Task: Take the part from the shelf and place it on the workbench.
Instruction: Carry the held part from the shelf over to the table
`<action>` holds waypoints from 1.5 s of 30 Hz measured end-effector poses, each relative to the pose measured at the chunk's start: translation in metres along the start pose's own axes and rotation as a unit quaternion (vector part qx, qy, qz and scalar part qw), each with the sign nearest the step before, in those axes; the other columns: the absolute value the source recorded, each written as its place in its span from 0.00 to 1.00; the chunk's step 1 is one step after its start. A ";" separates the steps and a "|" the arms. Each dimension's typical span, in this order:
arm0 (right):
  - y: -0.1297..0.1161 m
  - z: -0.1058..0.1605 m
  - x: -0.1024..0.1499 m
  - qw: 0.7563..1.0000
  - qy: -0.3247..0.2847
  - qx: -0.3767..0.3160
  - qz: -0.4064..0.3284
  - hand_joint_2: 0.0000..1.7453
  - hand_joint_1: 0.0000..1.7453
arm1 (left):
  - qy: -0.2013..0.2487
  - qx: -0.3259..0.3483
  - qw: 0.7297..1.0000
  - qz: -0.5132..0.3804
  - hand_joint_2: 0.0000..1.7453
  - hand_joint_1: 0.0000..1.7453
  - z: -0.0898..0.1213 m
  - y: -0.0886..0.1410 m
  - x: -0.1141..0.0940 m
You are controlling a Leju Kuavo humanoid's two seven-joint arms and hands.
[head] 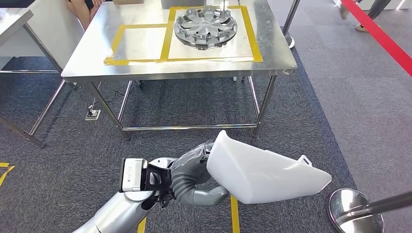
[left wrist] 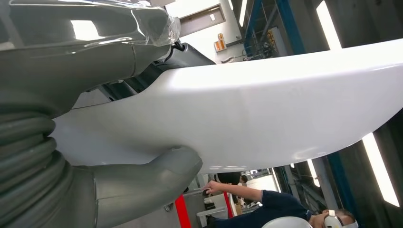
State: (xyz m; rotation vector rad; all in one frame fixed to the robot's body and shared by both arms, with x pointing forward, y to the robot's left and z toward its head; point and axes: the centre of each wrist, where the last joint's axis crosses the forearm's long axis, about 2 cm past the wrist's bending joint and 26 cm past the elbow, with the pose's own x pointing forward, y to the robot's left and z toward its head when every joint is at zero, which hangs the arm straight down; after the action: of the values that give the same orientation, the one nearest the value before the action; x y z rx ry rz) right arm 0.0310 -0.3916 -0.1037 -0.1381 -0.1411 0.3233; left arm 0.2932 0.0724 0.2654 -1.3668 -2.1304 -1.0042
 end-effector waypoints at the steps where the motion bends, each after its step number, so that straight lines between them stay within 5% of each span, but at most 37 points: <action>1: 0.000 0.000 0.000 1.000 0.000 0.000 0.001 0.00 0.00 | 0.002 0.001 1.000 0.000 1.00 1.00 0.001 0.000 0.000; 45: -0.002 0.000 0.002 1.000 -0.004 -0.001 0.005 0.00 0.00 | 0.003 0.005 1.000 -0.003 1.00 1.00 -0.001 0.004 -0.003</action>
State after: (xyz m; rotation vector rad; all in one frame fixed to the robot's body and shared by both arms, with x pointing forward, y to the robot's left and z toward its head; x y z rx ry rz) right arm 0.0332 -0.3931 -0.1032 -0.1403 -0.1485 0.3327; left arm 0.2985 0.0710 0.2654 -1.3528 -2.1332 -0.9969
